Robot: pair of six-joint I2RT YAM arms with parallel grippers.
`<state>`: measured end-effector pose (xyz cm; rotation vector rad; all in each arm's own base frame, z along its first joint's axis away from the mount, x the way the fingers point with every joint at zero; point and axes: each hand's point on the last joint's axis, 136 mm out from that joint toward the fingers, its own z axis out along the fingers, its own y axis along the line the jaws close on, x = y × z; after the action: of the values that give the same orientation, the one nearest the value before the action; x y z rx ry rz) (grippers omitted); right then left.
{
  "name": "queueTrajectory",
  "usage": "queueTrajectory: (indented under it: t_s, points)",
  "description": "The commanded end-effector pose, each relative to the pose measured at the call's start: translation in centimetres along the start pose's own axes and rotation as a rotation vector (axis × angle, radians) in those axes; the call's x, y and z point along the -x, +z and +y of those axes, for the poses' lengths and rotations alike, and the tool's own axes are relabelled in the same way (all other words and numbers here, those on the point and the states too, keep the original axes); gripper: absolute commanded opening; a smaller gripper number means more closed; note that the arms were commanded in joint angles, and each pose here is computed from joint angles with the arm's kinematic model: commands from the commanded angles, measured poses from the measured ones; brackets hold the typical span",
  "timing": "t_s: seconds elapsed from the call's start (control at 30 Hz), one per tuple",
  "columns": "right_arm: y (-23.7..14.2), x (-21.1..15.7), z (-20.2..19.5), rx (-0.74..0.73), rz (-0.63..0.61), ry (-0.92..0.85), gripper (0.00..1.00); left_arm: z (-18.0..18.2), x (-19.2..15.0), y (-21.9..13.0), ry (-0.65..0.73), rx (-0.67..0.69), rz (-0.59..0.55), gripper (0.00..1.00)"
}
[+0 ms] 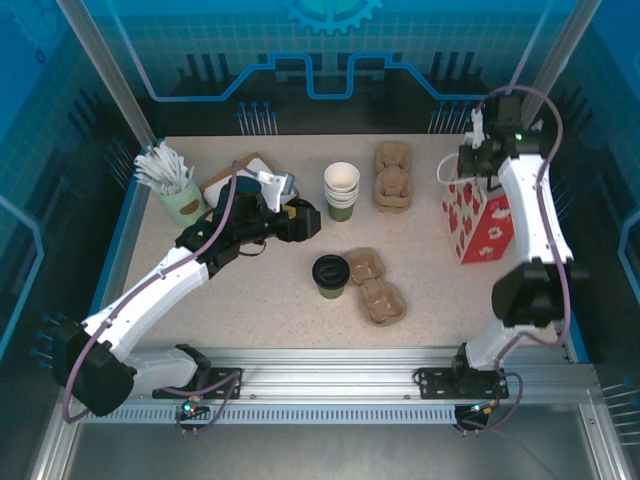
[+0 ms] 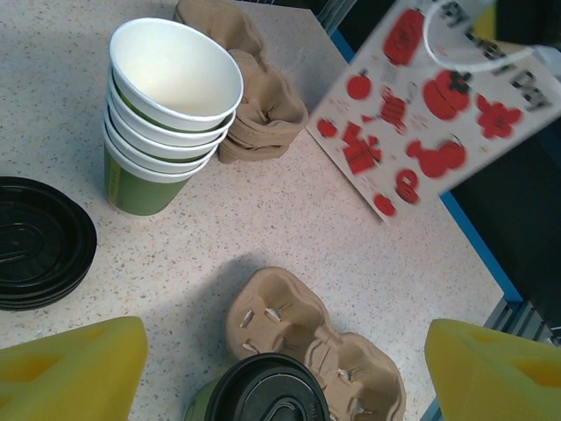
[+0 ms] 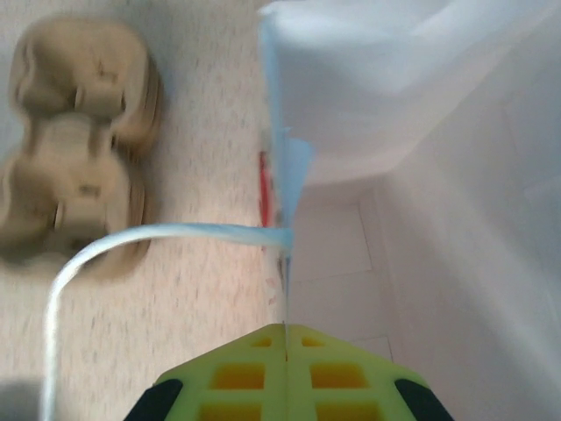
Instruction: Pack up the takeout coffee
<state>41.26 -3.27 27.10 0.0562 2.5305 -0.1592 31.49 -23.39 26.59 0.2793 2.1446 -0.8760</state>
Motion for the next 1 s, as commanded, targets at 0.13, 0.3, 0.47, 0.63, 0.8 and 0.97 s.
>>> queueTrajectory:
  t_s: [0.13, 0.3, 0.47, 0.63, 0.8, 0.97]
  points:
    - [-5.9, -7.7, 3.7, 0.116, 0.020, -0.127, 0.00, -0.1, -0.9, -0.9, 0.025, 0.007, 0.011, 0.84]
    - [-7.4, -10.1, 7.3, 0.203, 0.010, -0.280, 0.00, 0.0, -1.2, -1.2, 0.021, 0.012, 0.013, 0.84]
    - [-7.3, -10.2, 9.7, 0.208, -0.014, -0.439, 0.00, 0.1, -1.3, -1.4, 0.010, 0.012, 0.008, 0.84]
    - [-7.8, -9.1, 12.8, 0.298, -0.085, -0.529, 0.00, 0.0, -1.2, -1.6, 0.006, 0.011, 0.005, 0.84]
    - [-7.5, -8.4, 14.7, 0.367, -0.130, -0.593, 0.00, 0.2, -1.3, -1.6, 0.005, 0.021, 0.003, 0.84]
    - [-7.1, -7.1, 15.9, 0.400, -0.194, -0.627, 0.00, 0.1, -1.1, -1.6, 0.003, 0.019, 0.000, 0.84]
